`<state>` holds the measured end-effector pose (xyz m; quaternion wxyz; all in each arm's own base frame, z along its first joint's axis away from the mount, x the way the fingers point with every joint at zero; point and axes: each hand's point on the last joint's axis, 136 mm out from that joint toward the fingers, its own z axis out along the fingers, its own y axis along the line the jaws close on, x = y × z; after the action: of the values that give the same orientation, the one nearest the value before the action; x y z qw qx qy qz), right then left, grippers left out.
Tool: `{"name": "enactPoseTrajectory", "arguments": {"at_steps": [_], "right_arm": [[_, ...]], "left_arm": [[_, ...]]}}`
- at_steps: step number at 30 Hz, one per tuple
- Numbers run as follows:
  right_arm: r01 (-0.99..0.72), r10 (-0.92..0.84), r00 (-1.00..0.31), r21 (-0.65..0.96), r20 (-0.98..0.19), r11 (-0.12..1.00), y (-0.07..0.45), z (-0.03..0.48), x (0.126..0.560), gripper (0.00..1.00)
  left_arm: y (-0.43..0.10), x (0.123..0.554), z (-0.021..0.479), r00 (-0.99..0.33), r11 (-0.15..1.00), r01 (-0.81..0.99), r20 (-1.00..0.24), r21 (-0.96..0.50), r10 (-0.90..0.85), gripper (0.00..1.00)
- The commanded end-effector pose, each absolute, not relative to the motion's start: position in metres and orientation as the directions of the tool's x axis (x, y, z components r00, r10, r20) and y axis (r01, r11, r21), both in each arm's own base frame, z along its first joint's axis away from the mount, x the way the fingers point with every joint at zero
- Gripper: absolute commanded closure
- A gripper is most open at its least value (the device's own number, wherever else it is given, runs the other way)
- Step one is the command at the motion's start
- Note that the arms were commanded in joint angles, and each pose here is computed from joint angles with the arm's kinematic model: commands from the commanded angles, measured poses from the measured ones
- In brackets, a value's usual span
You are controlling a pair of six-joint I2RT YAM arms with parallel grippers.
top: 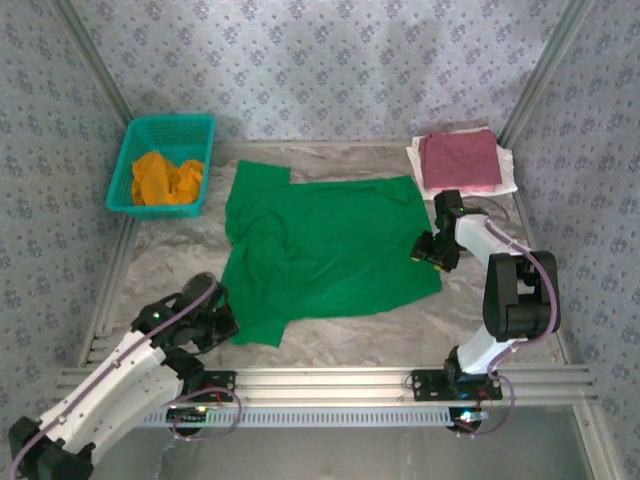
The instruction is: Fold and stack the t-shirts
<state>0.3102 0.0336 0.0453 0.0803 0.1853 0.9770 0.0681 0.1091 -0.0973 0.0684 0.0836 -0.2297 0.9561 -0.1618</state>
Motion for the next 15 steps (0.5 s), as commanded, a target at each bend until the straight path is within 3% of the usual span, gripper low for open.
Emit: {"name": "enactPoseTrajectory", "arguments": {"at_steps": [1, 6, 9, 11, 12, 15], "right_arm": [[0.340, 0.361, -0.923, 0.159, -0.132, 0.927, 0.032, 0.057, 0.308, 0.42], [0.349, 0.371, -0.917, 0.157, -0.146, 0.924, 0.028, 0.057, 0.308, 0.41], [0.349, 0.375, -0.913, 0.167, -0.159, 0.922, 0.026, 0.061, 0.308, 0.40], [0.349, 0.375, -0.912, 0.165, -0.167, 0.922, 0.024, 0.063, 0.308, 0.40], [0.347, 0.374, -0.911, 0.167, -0.175, 0.923, 0.024, 0.065, 0.308, 0.40], [0.345, 0.376, -0.907, 0.178, -0.191, 0.922, 0.025, 0.070, 0.312, 0.39]], "left_arm": [[-0.079, 0.086, 0.081, -0.785, 0.769, -0.597, -0.030, -0.230, -0.618, 1.00], [-0.100, 0.086, 0.077, -0.804, 0.782, -0.568, -0.028, -0.257, -0.593, 1.00], [-0.101, 0.094, 0.098, -0.814, 0.810, -0.526, -0.124, -0.259, -0.568, 0.98], [-0.091, 0.101, 0.125, -0.801, 0.828, -0.501, -0.228, -0.250, -0.554, 0.78], [-0.087, 0.105, 0.140, -0.793, 0.838, -0.484, -0.278, -0.254, -0.542, 0.78], [-0.086, 0.111, 0.161, -0.795, 0.856, -0.451, -0.324, -0.252, -0.514, 0.62]]}}
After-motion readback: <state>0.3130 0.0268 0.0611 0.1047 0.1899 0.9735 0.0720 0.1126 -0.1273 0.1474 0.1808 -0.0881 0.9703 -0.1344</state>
